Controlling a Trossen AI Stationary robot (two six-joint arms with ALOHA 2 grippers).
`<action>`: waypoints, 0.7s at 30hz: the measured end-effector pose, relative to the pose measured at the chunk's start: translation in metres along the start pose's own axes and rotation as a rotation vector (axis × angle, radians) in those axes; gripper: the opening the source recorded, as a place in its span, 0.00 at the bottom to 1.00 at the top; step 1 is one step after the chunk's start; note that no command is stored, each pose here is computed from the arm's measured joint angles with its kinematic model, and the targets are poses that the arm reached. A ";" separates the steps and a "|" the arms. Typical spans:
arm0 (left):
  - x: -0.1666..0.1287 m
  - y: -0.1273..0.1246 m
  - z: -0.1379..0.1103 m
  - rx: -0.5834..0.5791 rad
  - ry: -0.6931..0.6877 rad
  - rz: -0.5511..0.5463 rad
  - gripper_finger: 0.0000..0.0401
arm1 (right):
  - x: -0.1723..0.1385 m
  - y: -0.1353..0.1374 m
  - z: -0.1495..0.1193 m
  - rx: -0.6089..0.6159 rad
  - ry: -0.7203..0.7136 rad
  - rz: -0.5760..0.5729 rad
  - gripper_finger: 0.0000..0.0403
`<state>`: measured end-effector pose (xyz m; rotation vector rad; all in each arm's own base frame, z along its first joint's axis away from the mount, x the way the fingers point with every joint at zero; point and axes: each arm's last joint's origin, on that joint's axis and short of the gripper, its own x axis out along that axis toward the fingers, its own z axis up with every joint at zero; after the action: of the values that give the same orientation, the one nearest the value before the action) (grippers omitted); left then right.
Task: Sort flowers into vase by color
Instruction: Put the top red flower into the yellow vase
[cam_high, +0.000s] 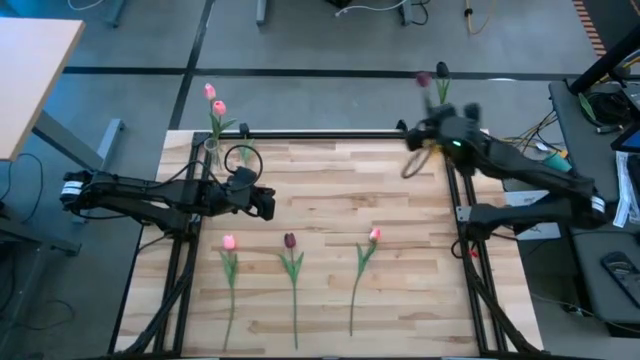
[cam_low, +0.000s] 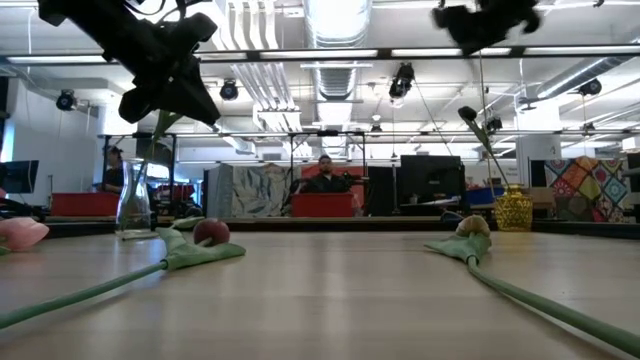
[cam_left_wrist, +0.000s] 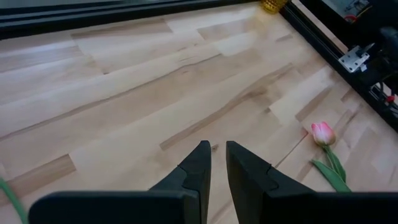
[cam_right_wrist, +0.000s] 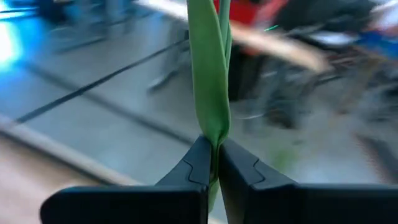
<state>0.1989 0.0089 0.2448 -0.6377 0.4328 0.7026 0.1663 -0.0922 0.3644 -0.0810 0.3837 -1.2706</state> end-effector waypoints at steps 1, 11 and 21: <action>0.000 0.000 0.000 0.000 -0.004 0.004 0.09 | -0.006 -0.008 -0.002 -0.004 -0.018 -0.041 0.03; 0.000 0.000 0.000 0.013 -0.017 0.014 0.09 | -0.040 -0.062 -0.013 -0.021 -0.296 -0.019 0.03; 0.000 0.000 0.000 0.015 -0.016 0.014 0.09 | 0.003 -0.060 -0.022 -0.062 -0.265 0.231 0.03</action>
<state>0.1987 0.0094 0.2449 -0.6148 0.4276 0.7172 0.1050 -0.1098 0.3590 -0.2482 0.1971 -1.0040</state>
